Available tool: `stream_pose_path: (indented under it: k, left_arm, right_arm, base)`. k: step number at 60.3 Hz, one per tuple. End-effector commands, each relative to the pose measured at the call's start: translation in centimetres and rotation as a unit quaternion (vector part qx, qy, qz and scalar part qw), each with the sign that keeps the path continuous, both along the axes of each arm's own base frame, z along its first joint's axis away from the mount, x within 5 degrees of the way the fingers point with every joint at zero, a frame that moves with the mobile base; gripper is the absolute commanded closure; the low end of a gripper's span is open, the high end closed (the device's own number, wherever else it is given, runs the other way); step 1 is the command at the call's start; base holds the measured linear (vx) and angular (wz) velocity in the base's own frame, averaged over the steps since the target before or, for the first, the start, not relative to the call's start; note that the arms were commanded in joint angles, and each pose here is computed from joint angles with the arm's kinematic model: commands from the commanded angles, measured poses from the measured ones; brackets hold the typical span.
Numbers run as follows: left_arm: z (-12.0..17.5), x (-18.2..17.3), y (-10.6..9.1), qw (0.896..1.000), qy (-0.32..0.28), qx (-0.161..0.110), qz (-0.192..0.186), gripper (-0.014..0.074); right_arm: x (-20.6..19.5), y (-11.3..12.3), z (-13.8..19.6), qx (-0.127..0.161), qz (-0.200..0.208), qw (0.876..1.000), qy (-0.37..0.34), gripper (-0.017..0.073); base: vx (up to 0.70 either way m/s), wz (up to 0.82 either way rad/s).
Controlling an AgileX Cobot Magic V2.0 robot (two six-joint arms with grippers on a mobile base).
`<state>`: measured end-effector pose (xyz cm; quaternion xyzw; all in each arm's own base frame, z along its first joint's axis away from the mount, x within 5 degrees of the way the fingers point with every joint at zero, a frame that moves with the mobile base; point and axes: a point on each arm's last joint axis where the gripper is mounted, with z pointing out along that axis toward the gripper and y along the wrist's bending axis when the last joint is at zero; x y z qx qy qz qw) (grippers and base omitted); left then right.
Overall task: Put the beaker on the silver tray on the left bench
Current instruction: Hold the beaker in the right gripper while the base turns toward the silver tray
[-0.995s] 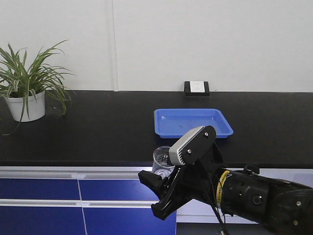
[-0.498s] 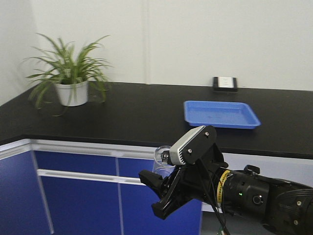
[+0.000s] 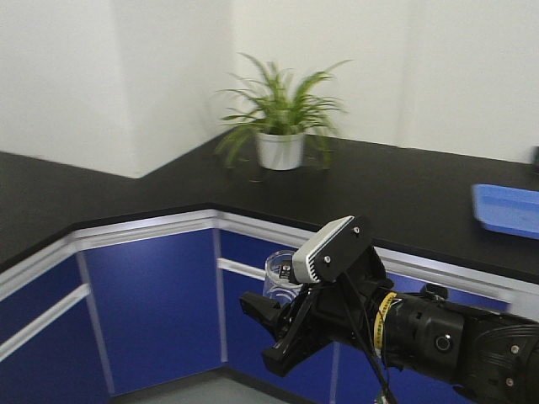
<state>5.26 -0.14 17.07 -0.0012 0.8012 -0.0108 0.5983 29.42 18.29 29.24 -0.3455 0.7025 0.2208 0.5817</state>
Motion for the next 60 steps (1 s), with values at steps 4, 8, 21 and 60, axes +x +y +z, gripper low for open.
stream_pose_path:
  k: [4,8,21,60]
  left_arm:
    - [0.07,0.18,-0.01,0.999,-0.033,-0.004,0.000,0.0592]
    - [0.07,0.18,-0.01,0.999,-0.033,-0.004,0.000,0.0592]
    - [0.07,0.18,-0.01,0.999,-0.033,-0.004,0.000,0.0592]
    - [0.07,0.18,-0.01,0.999,-0.033,-0.004,0.000,0.0592]
  right_arm:
    - [-0.54,0.02,2.77,0.041,0.013,0.999,-0.034,0.0571]
    - [-0.54,0.02,2.77,0.041,0.013,0.999,-0.034,0.0571]
    - [-0.54,0.02,2.77,0.041,0.013,0.999,-0.034,0.0571]
    - [-0.54,0.02,2.77,0.041,0.013,0.999,-0.034,0.0571]
  base:
    - [-0.07,0.69]
    - [-0.05,0.70]
    - [-0.01,0.70]
    - [0.09,0.69]
